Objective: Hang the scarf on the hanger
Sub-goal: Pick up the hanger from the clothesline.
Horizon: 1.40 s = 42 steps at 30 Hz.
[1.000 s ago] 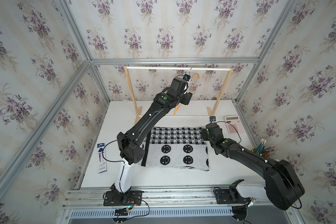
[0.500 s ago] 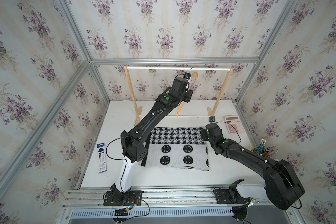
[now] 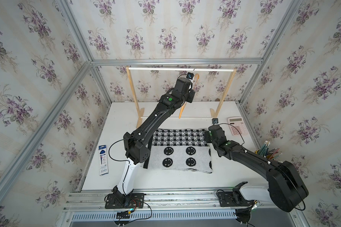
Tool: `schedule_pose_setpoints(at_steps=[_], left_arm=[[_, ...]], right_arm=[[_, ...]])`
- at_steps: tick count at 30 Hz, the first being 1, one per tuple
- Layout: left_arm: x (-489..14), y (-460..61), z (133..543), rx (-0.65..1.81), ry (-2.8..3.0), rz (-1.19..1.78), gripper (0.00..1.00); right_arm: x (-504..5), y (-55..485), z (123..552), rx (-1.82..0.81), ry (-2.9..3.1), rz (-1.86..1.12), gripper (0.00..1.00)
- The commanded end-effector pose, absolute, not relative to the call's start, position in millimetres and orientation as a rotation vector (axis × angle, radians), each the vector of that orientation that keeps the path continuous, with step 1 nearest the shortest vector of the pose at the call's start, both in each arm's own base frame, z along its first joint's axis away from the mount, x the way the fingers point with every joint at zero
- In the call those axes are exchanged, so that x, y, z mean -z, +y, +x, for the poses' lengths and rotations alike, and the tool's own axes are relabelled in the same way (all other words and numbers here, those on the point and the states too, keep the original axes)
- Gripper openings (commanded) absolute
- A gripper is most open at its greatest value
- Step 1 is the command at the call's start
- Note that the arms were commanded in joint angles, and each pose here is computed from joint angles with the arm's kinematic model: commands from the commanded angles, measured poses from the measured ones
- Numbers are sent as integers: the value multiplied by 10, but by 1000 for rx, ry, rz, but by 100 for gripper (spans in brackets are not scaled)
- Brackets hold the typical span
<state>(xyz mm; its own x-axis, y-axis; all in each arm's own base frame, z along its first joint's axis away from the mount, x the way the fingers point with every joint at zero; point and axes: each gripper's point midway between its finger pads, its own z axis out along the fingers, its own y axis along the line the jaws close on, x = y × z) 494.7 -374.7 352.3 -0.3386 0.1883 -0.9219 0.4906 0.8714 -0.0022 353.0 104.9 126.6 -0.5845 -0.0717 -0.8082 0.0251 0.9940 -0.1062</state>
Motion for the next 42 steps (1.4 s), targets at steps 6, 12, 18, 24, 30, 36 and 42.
schedule_pose_setpoints(at_steps=[6,12,18,24,30,36,42], left_arm=[[-3620,-3796,4945,368,1885,506,0],[-3786,-3809,4870,405,1855,496,0],[-4019,-3853,4708,441,1799,506,0],[-4208,-3831,4570,434,1758,515,0],[-4168,-3776,4507,392,1772,505,0],[-3867,-3625,4486,338,1847,443,0],[-3509,-3476,4376,353,1929,352,0]], right_arm=[[-1304,1049,3544,128,2179,-23,75],[-1299,1051,3544,128,2180,-24,75],[-1288,1059,3548,125,2182,-25,75],[-1285,1069,3552,118,2182,-26,75],[-1314,1074,3549,109,2177,-23,75],[-1477,1116,3510,39,2149,-15,74],[-1913,1214,3405,-111,2079,-15,73]])
